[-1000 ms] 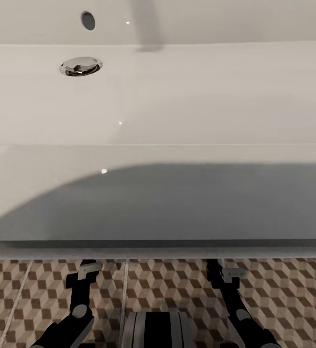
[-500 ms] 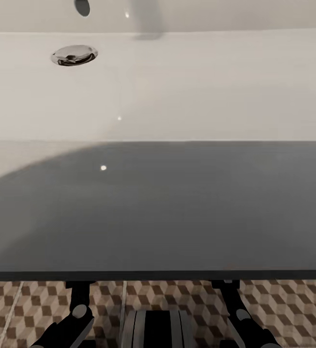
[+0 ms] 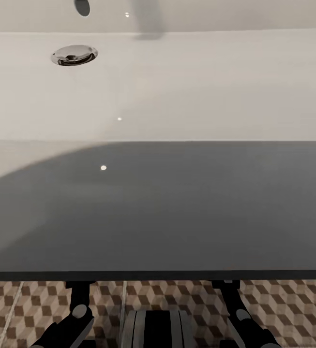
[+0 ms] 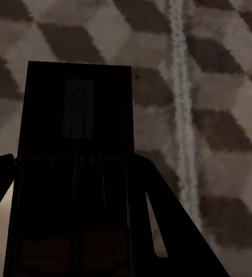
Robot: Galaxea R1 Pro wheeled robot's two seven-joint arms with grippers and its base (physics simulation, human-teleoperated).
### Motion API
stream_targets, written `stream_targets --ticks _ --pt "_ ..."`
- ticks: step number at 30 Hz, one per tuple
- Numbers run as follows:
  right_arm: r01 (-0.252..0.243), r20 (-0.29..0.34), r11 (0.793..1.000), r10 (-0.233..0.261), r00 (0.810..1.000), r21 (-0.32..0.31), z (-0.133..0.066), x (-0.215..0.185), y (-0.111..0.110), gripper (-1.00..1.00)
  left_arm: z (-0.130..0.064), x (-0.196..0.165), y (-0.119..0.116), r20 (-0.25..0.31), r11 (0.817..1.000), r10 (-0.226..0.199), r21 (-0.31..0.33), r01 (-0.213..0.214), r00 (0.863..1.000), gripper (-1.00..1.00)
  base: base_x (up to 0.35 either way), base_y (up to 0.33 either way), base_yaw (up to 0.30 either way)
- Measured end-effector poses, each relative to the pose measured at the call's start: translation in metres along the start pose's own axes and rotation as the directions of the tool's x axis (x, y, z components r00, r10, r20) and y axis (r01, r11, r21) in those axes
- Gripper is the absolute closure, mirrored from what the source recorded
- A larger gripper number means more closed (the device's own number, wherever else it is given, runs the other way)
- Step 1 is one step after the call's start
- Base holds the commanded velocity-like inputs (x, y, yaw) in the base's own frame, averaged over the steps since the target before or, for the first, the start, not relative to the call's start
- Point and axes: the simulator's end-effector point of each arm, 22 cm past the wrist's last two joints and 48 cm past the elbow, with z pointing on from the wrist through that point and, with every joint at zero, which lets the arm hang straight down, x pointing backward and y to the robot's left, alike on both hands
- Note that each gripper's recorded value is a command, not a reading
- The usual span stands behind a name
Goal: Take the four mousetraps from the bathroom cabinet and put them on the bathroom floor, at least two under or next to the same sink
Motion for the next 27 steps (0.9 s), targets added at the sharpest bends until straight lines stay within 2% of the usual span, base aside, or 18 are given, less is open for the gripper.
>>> stream_targets --ticks 23,27 --pt "-0.003 0.001 1.000 0.003 1.000 0.003 0.0000 -0.0002 -0.0011 1.00 0.0001 -0.0001 0.0002 0.001 1.000 0.000 0.000 0.000 1.000 1.00 0.000 0.000 0.000" --pt "-0.003 0.001 1.000 0.003 1.000 0.002 0.0001 0.0000 -0.0008 1.00 0.0003 0.0001 0.0005 0.001 1.000 -0.001 -0.001 0.001 1.000 1.00 -0.141 0.000 0.000"
